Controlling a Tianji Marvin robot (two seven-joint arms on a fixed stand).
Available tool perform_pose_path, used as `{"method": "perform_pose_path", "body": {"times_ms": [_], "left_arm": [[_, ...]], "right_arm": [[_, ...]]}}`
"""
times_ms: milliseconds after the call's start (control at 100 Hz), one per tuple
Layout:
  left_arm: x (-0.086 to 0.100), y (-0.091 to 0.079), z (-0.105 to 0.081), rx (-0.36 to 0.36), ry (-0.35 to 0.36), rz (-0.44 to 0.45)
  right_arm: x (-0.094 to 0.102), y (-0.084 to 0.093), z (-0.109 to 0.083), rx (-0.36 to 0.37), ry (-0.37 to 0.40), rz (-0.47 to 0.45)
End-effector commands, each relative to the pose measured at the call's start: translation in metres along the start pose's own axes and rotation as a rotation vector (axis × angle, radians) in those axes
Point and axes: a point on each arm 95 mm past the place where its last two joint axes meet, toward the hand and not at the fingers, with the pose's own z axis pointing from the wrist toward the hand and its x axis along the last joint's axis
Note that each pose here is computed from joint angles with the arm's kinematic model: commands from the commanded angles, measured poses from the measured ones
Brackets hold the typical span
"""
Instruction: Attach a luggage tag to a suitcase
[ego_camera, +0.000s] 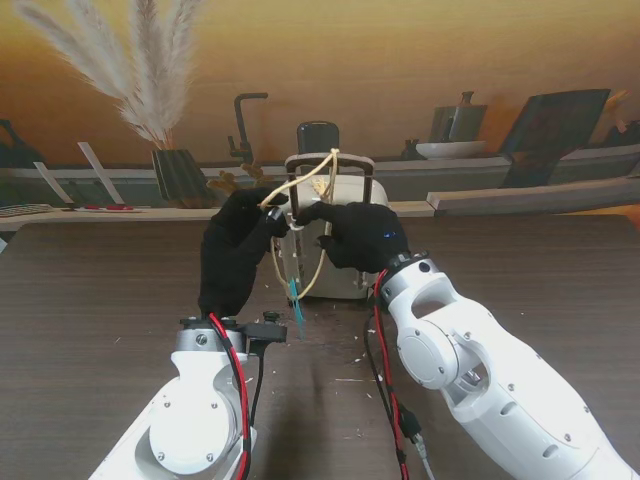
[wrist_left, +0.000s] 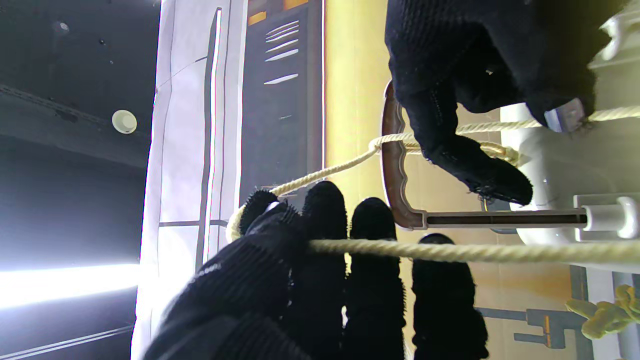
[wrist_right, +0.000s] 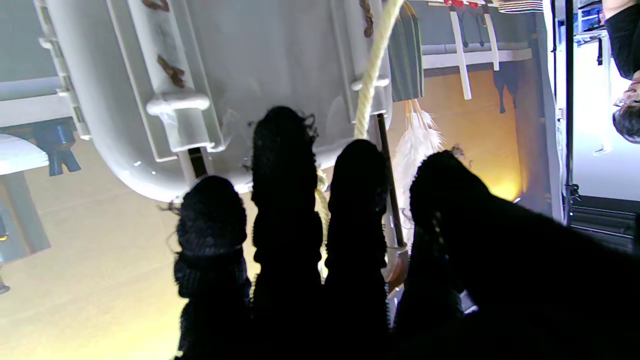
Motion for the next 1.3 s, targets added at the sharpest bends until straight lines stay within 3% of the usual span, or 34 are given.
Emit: {"method": "perform_pose_path", "body": {"times_ms": [0,610,1290], "left_arm": [[0.004,0.002,0.001,-0.015,0.01,-0.001],[0.004,0.005,0.001,-0.021,0.012,-0.005],[0.005,0.008,0.0,-0.039,0.015,-0.009]], "right_arm": [[-0.003,-0.001,0.003,0.014,-0.018,-0.013],[-0.014,0.014,-0.003,-0.039,-0.187,-0.073],[-0.002,0.012,0.005,-0.031,-0.276,0.123]]}}
